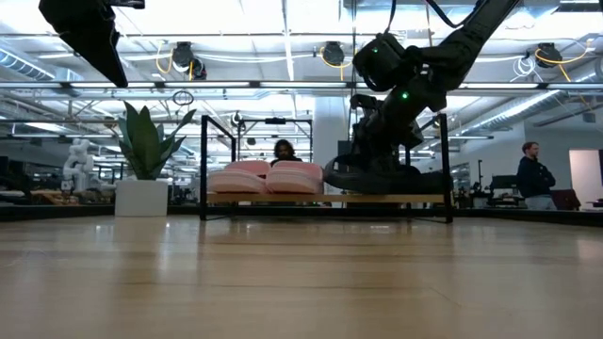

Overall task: Pick and place slides into the shelf
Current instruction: Put the black slide on the shelf

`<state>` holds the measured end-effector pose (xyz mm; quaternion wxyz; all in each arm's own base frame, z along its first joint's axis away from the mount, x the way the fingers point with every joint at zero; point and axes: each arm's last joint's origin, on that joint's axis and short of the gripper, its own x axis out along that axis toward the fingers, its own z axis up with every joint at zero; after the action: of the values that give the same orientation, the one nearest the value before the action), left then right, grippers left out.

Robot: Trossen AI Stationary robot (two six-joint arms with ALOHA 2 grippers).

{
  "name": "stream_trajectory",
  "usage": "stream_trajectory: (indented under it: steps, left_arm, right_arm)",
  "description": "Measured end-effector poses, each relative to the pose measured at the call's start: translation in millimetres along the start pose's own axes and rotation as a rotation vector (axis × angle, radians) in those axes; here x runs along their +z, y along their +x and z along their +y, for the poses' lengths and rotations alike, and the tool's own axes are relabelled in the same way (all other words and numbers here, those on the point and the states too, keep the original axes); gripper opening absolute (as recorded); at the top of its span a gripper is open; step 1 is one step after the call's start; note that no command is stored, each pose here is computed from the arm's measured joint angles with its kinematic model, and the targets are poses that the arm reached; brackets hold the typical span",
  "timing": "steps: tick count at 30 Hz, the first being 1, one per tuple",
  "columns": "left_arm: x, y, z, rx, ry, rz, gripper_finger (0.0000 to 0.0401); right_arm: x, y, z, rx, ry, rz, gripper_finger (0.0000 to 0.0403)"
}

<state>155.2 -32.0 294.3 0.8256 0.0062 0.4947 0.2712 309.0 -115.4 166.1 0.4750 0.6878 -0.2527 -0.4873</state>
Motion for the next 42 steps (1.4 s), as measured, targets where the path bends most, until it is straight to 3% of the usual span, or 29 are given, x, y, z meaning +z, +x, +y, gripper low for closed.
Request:
stream_trajectory:
  steps: [17,25,42]
  left_arm:
    - [0,0,0,0.000,-0.007,0.000,0.0237]
    - [0,0,0,0.000,-0.009,-0.001,0.0237]
    - [0,0,0,-0.001,-0.007,0.000,0.0237]
  right_arm:
    - [-8,-7,10,-0.016,-0.039,-0.021,0.0004]
    - [-4,-18,14,-0.084,-0.081,0.022,0.0004]
    - [-4,-18,16,-0.056,-0.026,0.007,0.0004]
